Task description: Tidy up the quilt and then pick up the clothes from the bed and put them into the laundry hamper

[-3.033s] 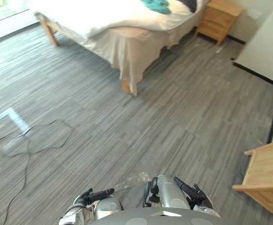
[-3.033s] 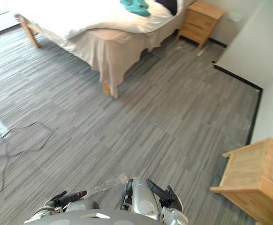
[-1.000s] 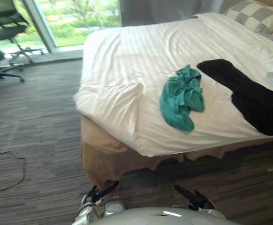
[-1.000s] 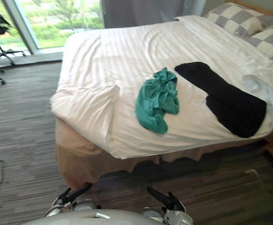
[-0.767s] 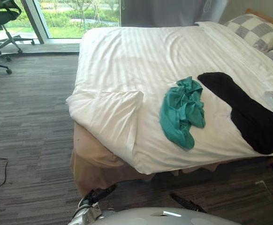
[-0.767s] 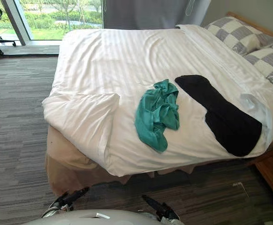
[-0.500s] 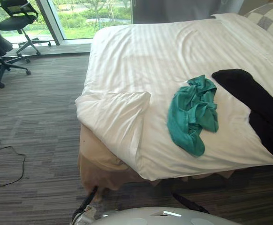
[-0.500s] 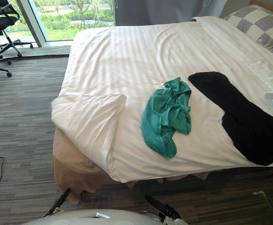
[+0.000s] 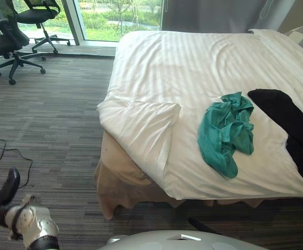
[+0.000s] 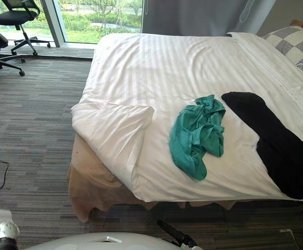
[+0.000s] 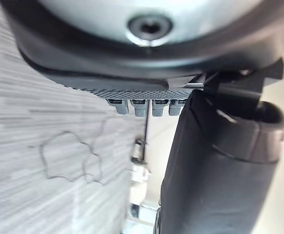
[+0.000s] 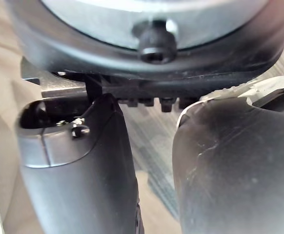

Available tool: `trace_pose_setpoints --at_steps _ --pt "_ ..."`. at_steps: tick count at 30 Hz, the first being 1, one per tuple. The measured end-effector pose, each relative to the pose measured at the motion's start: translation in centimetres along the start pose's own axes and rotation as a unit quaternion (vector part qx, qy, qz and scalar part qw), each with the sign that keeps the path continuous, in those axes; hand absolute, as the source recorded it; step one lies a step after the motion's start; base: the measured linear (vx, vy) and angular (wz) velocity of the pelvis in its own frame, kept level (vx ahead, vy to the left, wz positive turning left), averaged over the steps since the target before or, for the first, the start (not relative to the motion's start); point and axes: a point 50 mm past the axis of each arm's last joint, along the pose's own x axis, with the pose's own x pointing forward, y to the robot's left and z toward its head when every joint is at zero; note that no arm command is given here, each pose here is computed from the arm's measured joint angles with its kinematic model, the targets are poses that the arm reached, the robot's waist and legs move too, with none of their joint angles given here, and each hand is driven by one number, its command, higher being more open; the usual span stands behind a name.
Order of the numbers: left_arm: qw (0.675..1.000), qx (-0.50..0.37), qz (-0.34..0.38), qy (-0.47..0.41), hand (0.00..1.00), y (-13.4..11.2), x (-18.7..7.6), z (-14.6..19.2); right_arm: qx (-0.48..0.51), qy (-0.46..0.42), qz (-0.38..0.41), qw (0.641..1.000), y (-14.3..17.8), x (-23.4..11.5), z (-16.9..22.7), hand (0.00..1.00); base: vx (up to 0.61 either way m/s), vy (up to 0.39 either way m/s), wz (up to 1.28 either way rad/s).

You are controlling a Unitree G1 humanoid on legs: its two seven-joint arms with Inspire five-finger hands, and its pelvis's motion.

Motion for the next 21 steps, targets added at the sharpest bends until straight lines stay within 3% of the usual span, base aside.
trace_pose_setpoints --at_steps 4,6,9,11,14,17,21 --pt "0.975 0.085 -0.136 -0.156 1.00 -6.3 -0.3 5.4 0.008 -0.006 -0.004 1.000 -0.3 -0.1 0.1 1.00 0.01 0.002 -0.09" --pt "0.939 0.144 -0.192 -0.247 1.00 -9.3 0.1 8.8 0.018 -0.013 -0.005 1.000 -0.4 -0.1 0.4 1.00 0.02 -0.009 -0.26" --pt "0.901 0.168 -0.245 -0.317 1.00 -12.1 0.3 12.6 0.024 -0.015 -0.009 1.000 -0.7 -0.3 0.2 1.00 0.02 -0.016 -0.21" --pt "0.848 0.198 -0.306 -0.384 1.00 -15.3 -1.1 15.7 0.038 -0.021 -0.017 0.999 -1.2 -0.4 0.2 1.00 0.00 -0.006 -0.21" --pt "0.793 0.223 -0.370 -0.430 1.00 -17.7 -3.5 17.0 0.044 -0.033 -0.029 0.998 -1.5 -0.5 0.5 1.00 0.01 0.007 -0.15" --pt "0.755 0.257 -0.412 -0.441 1.00 -18.7 -4.9 16.2 0.044 -0.036 -0.031 0.998 -1.4 -0.4 0.6 1.00 0.01 0.004 -0.28" --pt "0.730 0.286 -0.459 -0.418 1.00 -20.3 -6.9 14.0 0.047 -0.024 -0.041 0.998 -1.6 -0.4 0.1 1.00 -0.01 -0.028 -0.07"
